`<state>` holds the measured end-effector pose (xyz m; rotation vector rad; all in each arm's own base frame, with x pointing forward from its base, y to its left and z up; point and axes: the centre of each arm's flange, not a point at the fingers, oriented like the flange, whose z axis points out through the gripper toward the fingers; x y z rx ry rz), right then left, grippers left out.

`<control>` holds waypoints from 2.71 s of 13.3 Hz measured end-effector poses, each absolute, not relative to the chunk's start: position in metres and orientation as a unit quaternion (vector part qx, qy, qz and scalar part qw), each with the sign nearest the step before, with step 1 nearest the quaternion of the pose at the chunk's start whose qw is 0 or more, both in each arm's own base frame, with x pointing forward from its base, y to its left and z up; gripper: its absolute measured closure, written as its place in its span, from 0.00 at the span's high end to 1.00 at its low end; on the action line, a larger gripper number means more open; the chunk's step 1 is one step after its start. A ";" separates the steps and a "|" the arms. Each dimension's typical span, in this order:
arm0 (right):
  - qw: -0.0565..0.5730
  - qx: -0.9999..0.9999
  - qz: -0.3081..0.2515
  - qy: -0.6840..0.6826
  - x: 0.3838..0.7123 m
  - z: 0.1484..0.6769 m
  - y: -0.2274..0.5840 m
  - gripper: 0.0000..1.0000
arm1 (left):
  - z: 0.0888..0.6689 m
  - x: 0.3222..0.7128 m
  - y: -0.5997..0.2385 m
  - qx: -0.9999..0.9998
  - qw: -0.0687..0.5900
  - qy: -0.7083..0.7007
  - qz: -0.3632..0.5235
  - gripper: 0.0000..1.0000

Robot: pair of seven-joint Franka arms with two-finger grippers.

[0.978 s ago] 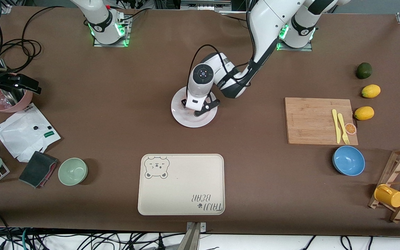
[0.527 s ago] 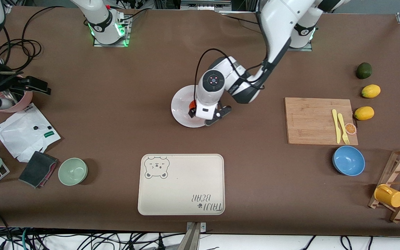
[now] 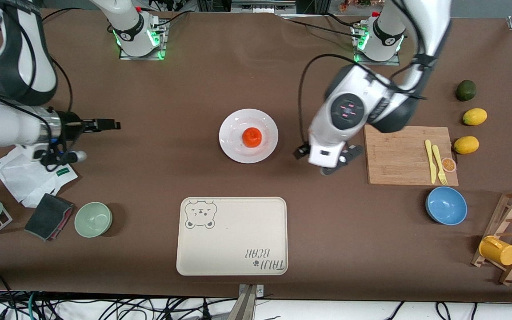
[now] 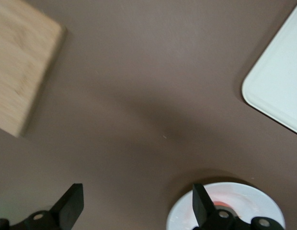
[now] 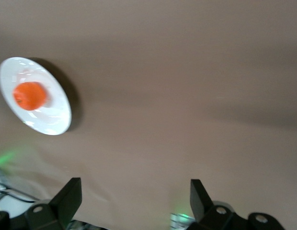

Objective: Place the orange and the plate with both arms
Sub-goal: 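Open the left gripper and withdraw while the right gripper reaches the plate, then grip the white plate rim with the right gripper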

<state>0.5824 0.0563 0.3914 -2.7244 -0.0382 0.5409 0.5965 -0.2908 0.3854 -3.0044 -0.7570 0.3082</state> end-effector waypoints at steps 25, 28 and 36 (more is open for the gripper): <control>0.414 -0.904 0.103 -0.002 0.490 0.159 0.267 1.00 | 0.591 0.543 -0.010 -0.999 0.003 0.049 0.024 1.00; 0.413 -0.905 0.097 0.003 0.491 0.152 0.284 1.00 | 0.590 0.541 -0.010 -0.998 0.003 0.050 0.031 1.00; 0.422 -0.902 0.070 -0.058 0.497 0.133 0.283 0.47 | 0.595 0.543 -0.010 -0.998 0.003 0.052 0.025 1.00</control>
